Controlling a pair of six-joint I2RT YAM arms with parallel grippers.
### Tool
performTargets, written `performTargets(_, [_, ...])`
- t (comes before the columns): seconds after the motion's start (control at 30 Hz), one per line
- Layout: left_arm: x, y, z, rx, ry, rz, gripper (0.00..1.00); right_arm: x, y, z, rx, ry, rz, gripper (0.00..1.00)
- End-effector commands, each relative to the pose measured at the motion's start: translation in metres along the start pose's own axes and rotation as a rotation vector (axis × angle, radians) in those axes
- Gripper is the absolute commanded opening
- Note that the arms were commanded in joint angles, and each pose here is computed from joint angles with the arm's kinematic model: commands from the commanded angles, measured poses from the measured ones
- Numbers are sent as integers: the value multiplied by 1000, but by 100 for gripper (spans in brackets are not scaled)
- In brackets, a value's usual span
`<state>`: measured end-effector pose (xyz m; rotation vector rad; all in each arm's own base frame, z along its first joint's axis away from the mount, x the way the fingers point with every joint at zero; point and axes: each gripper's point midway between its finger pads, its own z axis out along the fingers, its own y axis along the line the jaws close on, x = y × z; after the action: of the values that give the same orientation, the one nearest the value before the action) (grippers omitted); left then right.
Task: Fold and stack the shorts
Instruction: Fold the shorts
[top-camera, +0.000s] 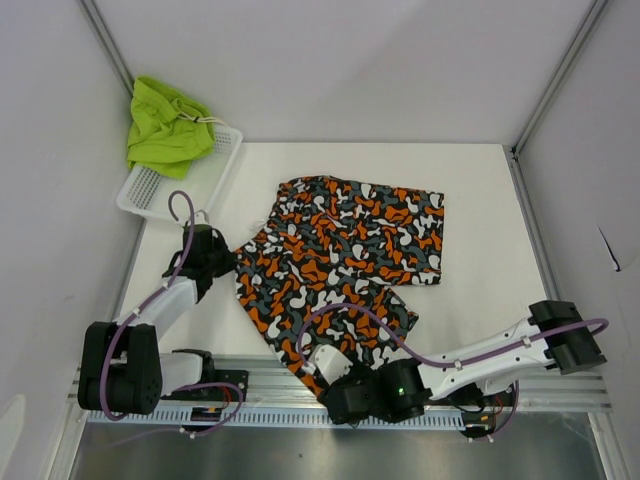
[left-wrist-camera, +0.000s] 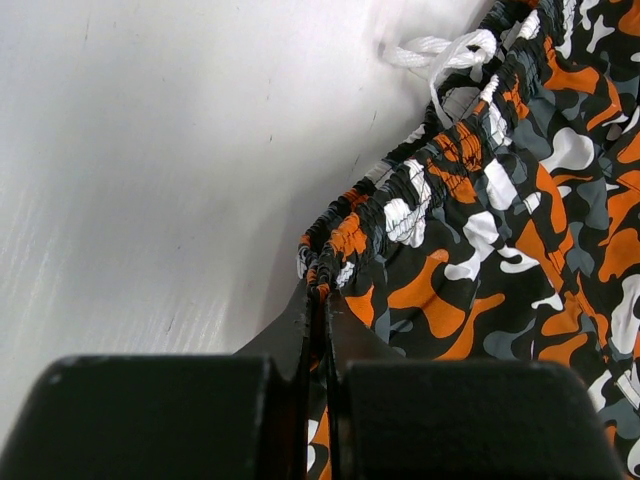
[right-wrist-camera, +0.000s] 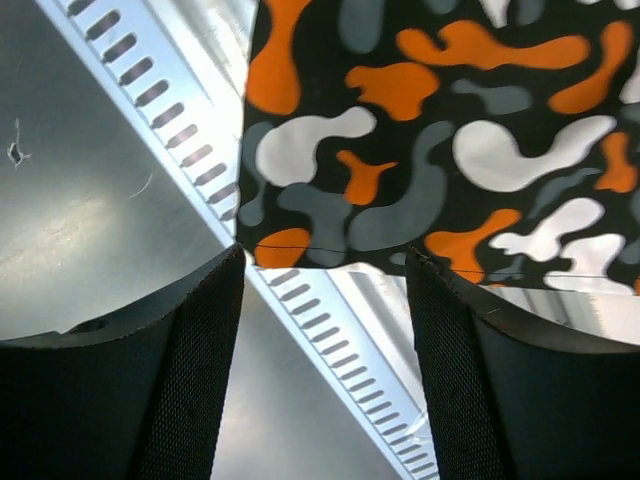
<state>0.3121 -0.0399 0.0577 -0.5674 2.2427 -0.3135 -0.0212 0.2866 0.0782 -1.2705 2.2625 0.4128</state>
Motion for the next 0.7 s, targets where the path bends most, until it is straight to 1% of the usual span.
performTargets(0.0, [-14, -2, -3, 11, -51, 15, 0, -1, 19, 5, -26, -21, 55, 67])
performTargets(0.3, [-15, -2, -4, 5, -50, 16, 0, 7, 44, 24, -64, 17, 37, 67])
performTargets(0.5, [-13, 0, -3, -3, -45, 16, 0, 17, 50, 37, -57, 65, 23, 60])
performTargets(0.57, [-14, 0, -3, -5, -45, 16, 0, 19, 50, 39, -56, 73, 23, 50])
performTargets(0.6, [-13, 0, -2, -7, -43, 19, 0, 20, 51, 39, -60, 77, 23, 40])
performTargets(0.67, [-13, 1, -3, -10, -42, 16, 0, 20, 52, 37, -59, 77, 17, 24])
